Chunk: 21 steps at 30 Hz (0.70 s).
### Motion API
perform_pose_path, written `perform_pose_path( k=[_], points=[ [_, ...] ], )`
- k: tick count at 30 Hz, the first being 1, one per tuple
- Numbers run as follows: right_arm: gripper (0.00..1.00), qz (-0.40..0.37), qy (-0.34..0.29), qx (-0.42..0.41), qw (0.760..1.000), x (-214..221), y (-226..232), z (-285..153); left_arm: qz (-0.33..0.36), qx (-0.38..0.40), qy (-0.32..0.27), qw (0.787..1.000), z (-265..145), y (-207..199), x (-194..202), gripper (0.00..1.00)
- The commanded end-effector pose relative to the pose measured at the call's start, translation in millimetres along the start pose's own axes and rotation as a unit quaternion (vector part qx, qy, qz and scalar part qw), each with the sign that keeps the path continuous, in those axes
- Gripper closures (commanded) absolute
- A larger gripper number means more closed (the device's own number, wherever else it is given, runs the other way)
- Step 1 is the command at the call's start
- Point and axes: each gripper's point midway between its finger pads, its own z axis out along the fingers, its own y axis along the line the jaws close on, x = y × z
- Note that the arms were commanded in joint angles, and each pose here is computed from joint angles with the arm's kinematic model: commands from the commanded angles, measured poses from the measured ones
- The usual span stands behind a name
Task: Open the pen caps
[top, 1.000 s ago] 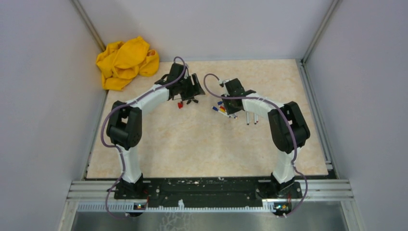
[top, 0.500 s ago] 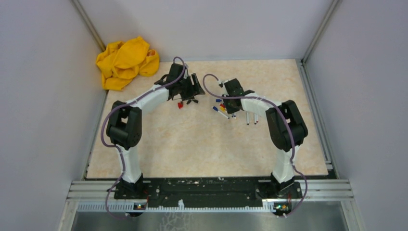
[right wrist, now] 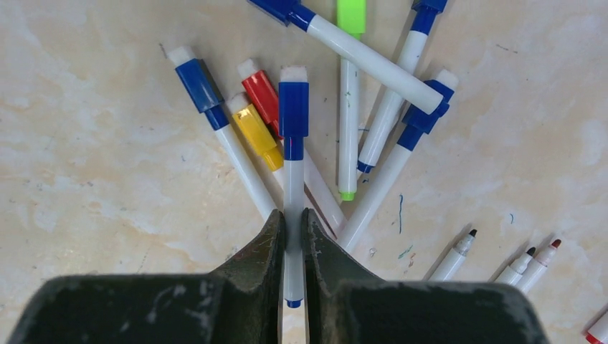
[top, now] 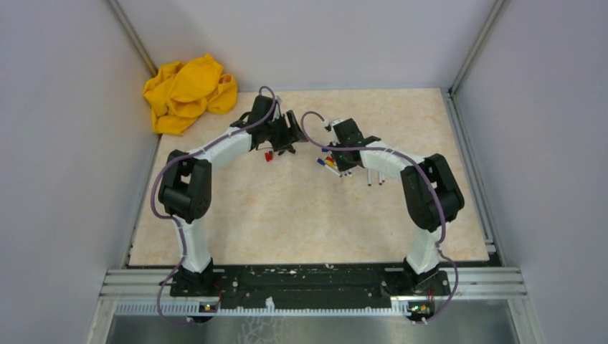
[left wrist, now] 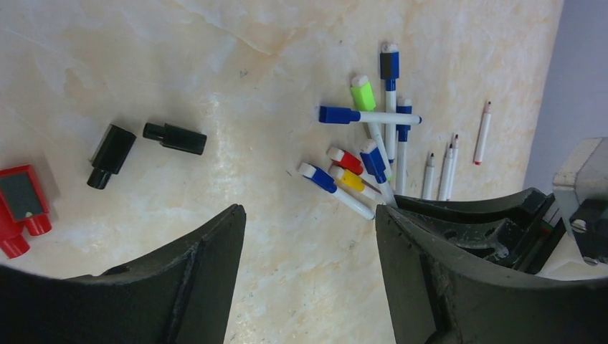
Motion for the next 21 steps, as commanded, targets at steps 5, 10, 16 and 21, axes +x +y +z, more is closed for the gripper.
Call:
perform_pose_path(
  k=[5, 10, 16, 21],
  points=[
    [1.00, 0.011, -0.073, -0.027, 0.997, -33.9, 15.8, -35.2, -0.029, 0.088, 0.020, 0.995, -6.1, -33.6, 3.9, 0.28],
    [1.00, 0.019, -0.091, -0.041, 0.995, -43.5, 22.8, -41.8, -0.050, 0.127, 0.038, 0.990, -4.0, -48.7, 12.7, 0.29],
    [1.00, 0.027, -0.111, -0.079, 0.990, -53.4, 38.8, -48.1, -0.076, 0.162, 0.056, 0.982, 1.6, -61.2, 22.6, 0.31],
    [1.00, 0.037, -0.133, -0.100, 0.985, -64.2, 46.2, -55.3, -0.087, 0.173, 0.065, 0.979, 5.0, -67.1, 28.1, 0.32]
  ],
)
